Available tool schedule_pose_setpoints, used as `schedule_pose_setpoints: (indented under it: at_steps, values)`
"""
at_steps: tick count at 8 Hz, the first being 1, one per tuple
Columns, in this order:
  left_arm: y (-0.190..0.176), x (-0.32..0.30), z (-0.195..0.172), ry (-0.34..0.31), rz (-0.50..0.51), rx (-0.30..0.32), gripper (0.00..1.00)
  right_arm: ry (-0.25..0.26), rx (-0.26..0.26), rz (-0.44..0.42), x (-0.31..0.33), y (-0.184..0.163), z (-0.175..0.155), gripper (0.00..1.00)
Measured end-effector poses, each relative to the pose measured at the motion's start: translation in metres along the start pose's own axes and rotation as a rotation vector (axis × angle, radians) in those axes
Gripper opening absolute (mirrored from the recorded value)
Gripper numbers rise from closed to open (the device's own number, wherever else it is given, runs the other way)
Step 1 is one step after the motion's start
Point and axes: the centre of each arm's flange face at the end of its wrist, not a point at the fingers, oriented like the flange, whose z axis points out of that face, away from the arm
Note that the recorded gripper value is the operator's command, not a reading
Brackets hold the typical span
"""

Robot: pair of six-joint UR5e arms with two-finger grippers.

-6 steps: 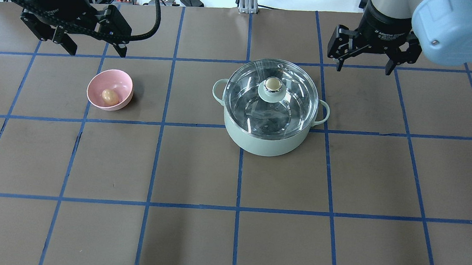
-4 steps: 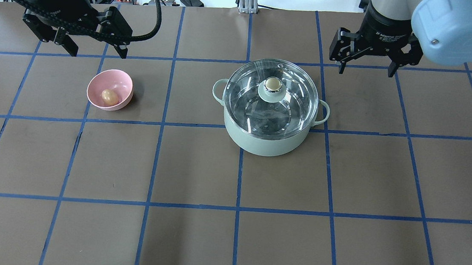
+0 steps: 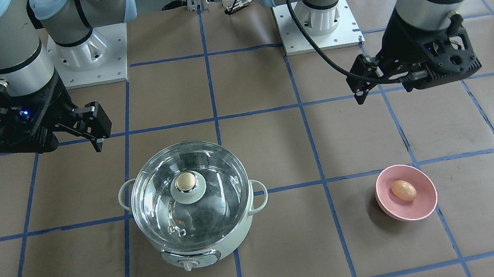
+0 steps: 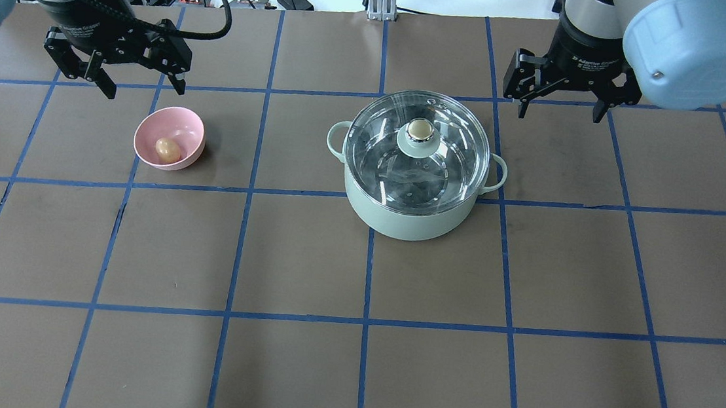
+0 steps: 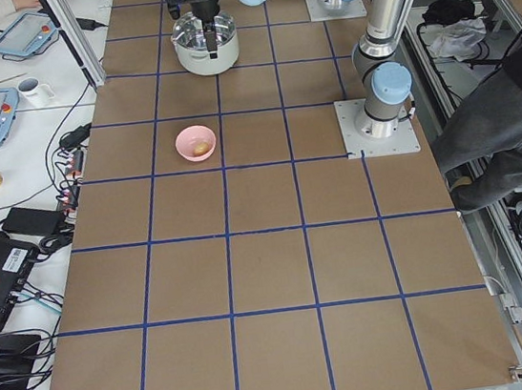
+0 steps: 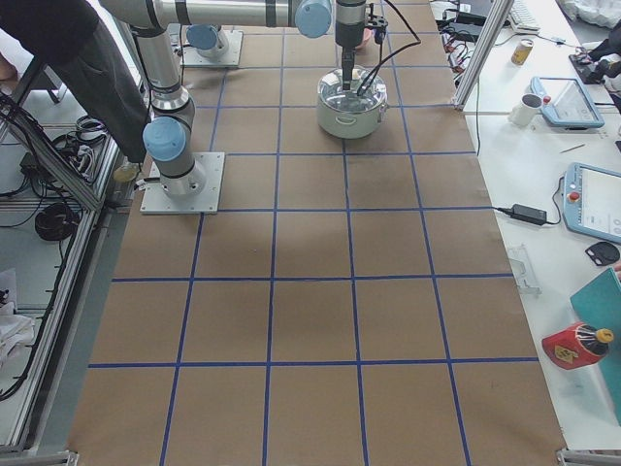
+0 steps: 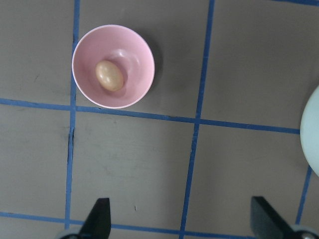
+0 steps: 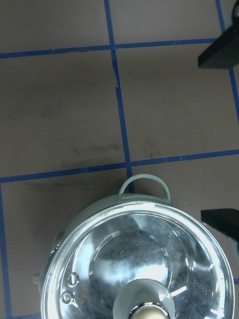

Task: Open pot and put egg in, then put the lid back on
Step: 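Move the right gripper over the lid knob while the left approaches the pink bowl, then grasp the lid knob with the right gripper while the left gripper grasps the egg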

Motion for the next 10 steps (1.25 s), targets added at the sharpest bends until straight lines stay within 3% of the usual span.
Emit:
schedule_pose_setpoints:
  at_steps: [3, 6, 8, 10]
  values:
    - [-0.064, -0.044, 0.069, 0.0, -0.184, -0.003, 1.0, -0.034, 0.081, 0.005, -0.046, -0.013, 0.014, 1.0]
    - [-0.099, -0.077, 0.114, -0.001, -0.277, 0.024, 1.0, -0.078, 0.148, 0.015, -0.12, -0.014, 0.033, 1.0]
    - [-0.118, -0.087, 0.151, -0.005, -0.373, 0.031, 1.0, -0.083, 0.127, 0.035, -0.156, -0.012, 0.056, 1.0]
    - [-0.12, -0.088, 0.183, -0.007, -0.541, -0.005, 1.0, -0.077, 0.092, 0.044, -0.174, -0.013, 0.084, 1.0]
